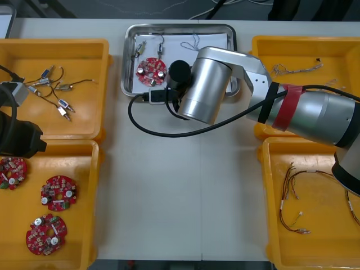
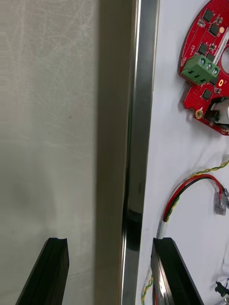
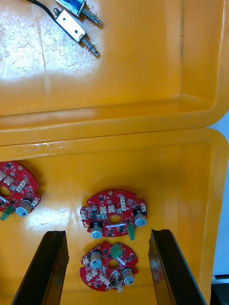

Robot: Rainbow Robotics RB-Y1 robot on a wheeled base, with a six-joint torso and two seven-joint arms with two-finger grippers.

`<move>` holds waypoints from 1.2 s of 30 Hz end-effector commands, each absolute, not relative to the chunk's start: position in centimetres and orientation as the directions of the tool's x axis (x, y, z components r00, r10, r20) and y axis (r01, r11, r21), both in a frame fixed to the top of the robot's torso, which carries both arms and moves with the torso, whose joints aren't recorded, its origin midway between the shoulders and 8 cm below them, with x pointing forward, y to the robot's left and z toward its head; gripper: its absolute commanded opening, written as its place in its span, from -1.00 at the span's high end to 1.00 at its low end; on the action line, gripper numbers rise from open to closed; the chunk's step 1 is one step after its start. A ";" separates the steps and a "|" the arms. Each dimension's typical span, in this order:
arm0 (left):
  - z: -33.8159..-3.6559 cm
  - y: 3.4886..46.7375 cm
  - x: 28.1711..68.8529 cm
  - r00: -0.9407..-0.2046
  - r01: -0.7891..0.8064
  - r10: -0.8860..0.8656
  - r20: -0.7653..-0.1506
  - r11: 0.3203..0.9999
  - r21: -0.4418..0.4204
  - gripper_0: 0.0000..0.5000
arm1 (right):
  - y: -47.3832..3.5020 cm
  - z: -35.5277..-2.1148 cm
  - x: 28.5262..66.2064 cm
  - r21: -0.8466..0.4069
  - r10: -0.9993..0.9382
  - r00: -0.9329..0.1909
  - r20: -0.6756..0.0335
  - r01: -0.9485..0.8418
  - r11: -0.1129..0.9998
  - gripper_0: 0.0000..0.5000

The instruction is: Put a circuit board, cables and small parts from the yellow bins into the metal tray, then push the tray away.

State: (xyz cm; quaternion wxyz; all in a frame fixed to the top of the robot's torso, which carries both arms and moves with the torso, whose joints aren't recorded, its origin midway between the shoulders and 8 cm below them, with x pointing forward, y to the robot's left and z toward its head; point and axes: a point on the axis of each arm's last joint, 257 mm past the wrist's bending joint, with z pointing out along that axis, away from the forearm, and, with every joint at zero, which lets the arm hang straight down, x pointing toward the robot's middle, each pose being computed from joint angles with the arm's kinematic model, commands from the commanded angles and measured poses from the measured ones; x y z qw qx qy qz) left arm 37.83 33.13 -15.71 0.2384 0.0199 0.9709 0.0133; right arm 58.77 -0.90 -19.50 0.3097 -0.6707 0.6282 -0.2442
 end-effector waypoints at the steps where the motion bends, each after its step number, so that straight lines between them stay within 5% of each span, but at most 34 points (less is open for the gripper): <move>1: -14.7 34.6 37.3 -0.876 0.071 0.113 -0.469 0.992 0.106 -1.00 | 2.8 -15.2 57.6 -0.745 -0.983 0.160 -0.087 -0.665 -0.043 -1.00; 20: -14.7 34.6 37.3 -0.876 0.071 0.113 -0.469 0.992 0.106 -1.00 | -0.9 -12.8 52.6 -0.696 -0.988 0.078 -0.131 -0.717 0.036 -1.00; 36: -14.7 34.6 37.3 -0.876 0.071 0.113 -0.469 0.992 0.106 -1.00 | -11.4 -9.3 49.5 -0.537 -0.888 -0.331 -0.321 -0.708 0.458 -1.00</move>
